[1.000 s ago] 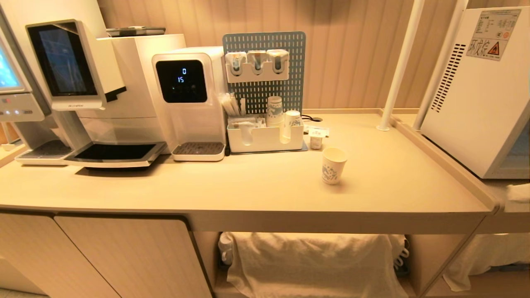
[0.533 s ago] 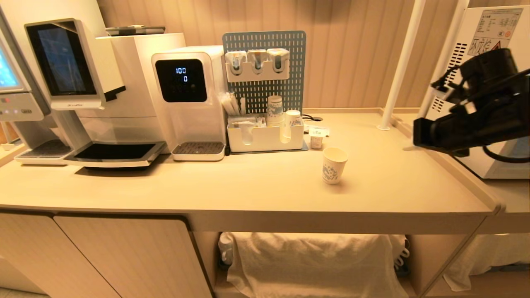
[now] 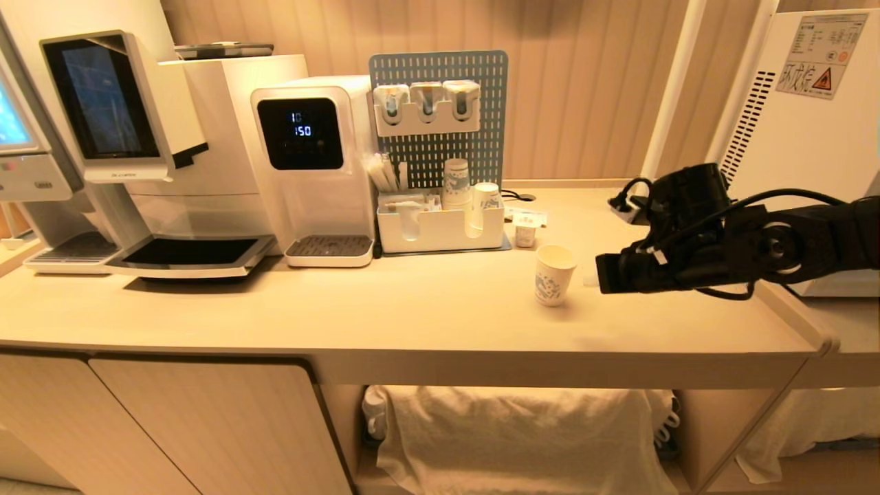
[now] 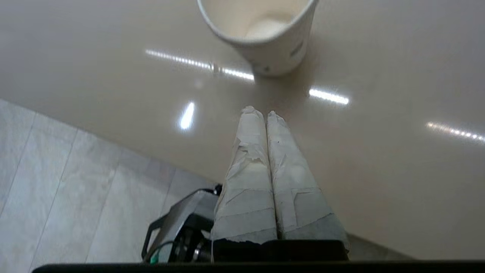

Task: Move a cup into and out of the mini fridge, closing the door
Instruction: Put the paper cup in the freezer

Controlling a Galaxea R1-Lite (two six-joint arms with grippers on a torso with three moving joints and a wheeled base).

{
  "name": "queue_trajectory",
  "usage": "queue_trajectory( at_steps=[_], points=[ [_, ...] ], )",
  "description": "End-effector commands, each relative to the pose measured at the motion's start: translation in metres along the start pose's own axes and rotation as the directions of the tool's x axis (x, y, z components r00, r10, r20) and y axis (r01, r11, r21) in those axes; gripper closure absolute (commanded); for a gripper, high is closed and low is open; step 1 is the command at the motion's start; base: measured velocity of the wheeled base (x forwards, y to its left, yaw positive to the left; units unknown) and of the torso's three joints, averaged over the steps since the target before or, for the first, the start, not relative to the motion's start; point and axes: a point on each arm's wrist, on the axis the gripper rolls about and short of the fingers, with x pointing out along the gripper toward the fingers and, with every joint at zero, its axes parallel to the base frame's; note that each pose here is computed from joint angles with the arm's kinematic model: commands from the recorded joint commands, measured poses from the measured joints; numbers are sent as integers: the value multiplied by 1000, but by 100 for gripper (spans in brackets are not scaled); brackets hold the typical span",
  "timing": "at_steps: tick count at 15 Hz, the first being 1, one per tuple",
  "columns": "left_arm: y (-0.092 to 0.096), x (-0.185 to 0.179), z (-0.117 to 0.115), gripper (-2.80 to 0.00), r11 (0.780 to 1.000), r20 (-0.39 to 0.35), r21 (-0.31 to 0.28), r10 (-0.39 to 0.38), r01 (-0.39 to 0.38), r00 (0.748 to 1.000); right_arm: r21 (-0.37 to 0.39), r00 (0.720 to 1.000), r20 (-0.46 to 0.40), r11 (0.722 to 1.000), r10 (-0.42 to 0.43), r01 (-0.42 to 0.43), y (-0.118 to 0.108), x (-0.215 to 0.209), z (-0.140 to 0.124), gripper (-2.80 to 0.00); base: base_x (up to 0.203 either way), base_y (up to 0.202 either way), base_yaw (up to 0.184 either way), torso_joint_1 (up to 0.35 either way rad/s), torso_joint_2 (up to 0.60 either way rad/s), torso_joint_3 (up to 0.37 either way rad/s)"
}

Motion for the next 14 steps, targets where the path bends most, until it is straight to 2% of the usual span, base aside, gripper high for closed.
queue_trajectory(
  at_steps=[1, 3, 8, 9, 14],
  points=[
    [0, 0, 0, 0, 1000, -1, 1, 0, 0, 1000, -7, 1000, 30, 1000, 1, -1, -1, -13, 4, 0, 0, 0, 0, 0, 0, 0],
    [0, 0, 0, 0, 1000, -1, 1, -1, 1, 1000, -26, 994, 109, 999, -31, 34, -2, -24, 7, 0, 0, 0, 0, 0, 0, 0],
    [0, 0, 0, 0, 1000, -1, 1, 0, 0, 1000, -49, 996, 91, 999, -15, 20, 2, -14, -4, 0, 0, 0, 0, 0, 0, 0],
    [0, 0, 0, 0, 1000, -1, -1, 0, 0, 1000, -48, 993, 120, 999, -10, 16, 2, -13, -2, -280, 0, 0, 0, 0, 0, 0],
    [0, 0, 0, 0, 1000, -1, 0, 0, 0, 1000, -64, 984, 180, 998, 6, 5, 5, -7, 2, -280, 0, 0, 0, 0, 0, 0]
  ],
)
